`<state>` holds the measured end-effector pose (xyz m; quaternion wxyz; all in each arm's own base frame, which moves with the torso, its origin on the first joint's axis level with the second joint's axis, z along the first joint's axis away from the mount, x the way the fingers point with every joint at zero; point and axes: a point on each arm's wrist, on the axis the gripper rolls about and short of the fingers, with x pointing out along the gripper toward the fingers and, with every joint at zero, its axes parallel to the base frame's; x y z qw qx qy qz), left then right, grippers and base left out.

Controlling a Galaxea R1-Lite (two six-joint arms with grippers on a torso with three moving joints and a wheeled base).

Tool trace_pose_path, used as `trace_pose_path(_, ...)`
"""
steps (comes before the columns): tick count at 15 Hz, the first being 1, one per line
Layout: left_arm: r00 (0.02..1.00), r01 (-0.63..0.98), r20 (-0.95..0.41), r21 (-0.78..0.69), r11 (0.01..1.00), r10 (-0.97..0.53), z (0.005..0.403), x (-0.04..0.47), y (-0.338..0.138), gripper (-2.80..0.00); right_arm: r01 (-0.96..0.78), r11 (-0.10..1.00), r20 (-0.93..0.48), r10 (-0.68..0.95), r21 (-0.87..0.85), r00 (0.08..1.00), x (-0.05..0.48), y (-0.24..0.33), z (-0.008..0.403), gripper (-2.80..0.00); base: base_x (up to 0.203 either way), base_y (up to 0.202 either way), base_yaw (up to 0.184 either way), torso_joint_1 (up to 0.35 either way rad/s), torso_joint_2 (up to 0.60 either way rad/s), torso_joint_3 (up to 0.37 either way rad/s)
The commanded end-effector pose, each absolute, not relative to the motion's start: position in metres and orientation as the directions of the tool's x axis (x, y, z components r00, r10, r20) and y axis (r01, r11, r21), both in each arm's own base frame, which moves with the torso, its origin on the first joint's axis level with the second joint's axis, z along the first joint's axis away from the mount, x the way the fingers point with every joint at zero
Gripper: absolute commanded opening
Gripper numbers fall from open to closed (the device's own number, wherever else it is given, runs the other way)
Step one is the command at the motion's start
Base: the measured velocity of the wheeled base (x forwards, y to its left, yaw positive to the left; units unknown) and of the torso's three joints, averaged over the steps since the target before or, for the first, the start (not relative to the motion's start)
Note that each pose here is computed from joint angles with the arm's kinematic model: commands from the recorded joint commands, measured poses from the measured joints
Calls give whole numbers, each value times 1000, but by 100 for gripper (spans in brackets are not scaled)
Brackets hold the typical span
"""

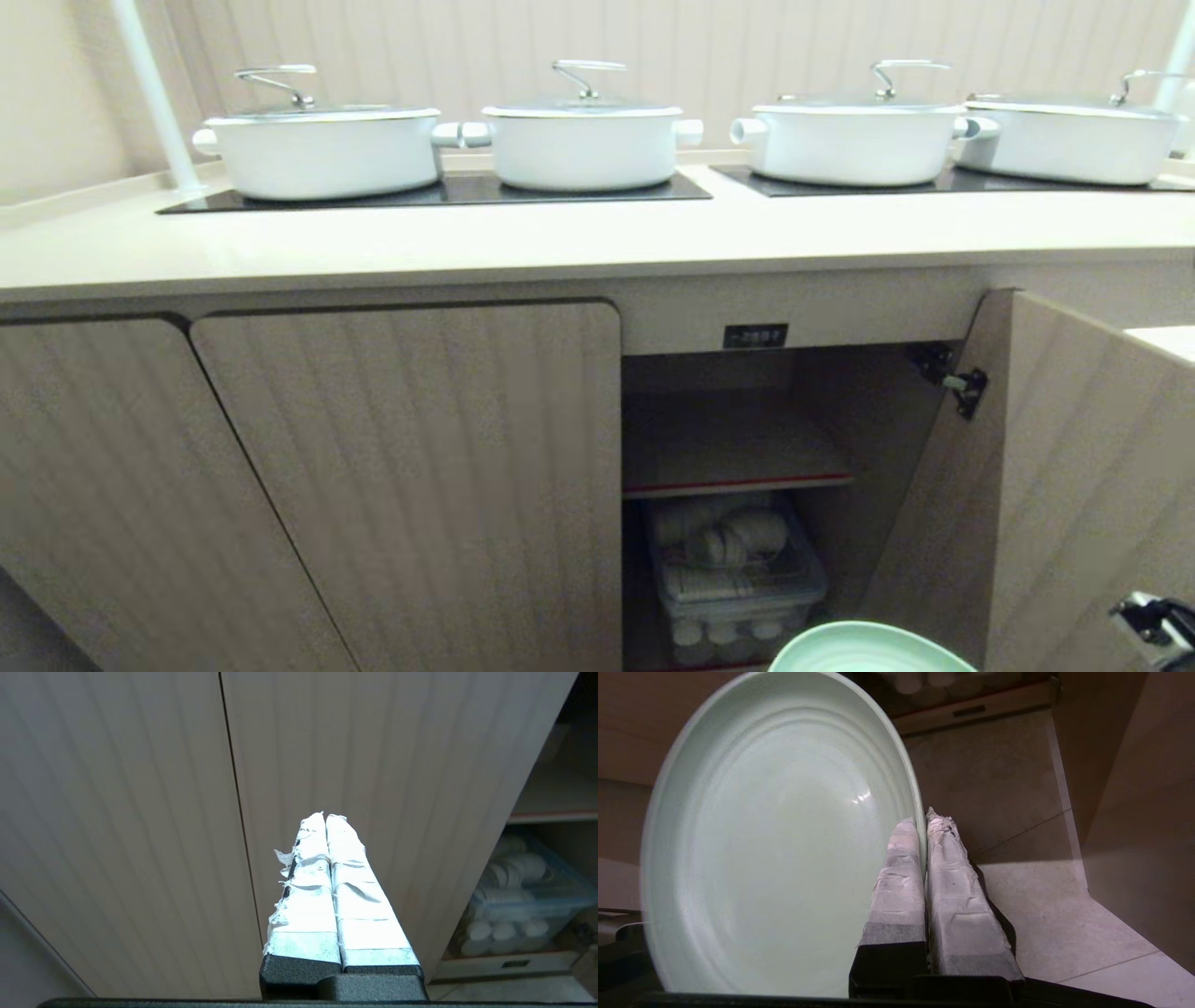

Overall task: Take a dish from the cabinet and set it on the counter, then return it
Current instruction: Place it on the table

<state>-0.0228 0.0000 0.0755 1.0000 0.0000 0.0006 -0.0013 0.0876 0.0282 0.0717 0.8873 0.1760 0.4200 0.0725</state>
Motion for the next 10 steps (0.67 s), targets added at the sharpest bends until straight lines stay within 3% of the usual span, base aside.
trace_pose_path(1, 1000, 2, -2, 0, 1000, -2, 75, -23, 0, -280, 20, 926, -716, 278, 377, 640, 88, 28, 72, -280, 0, 0, 0, 178, -476, -281)
trace_pose_path(10, 1000, 2, -1, 0, 1000, -2, 75, -23, 0, -280, 17, 926, -717, 280, 377, 638, 88, 29, 71, -280, 0, 0, 0, 201, -483, -282)
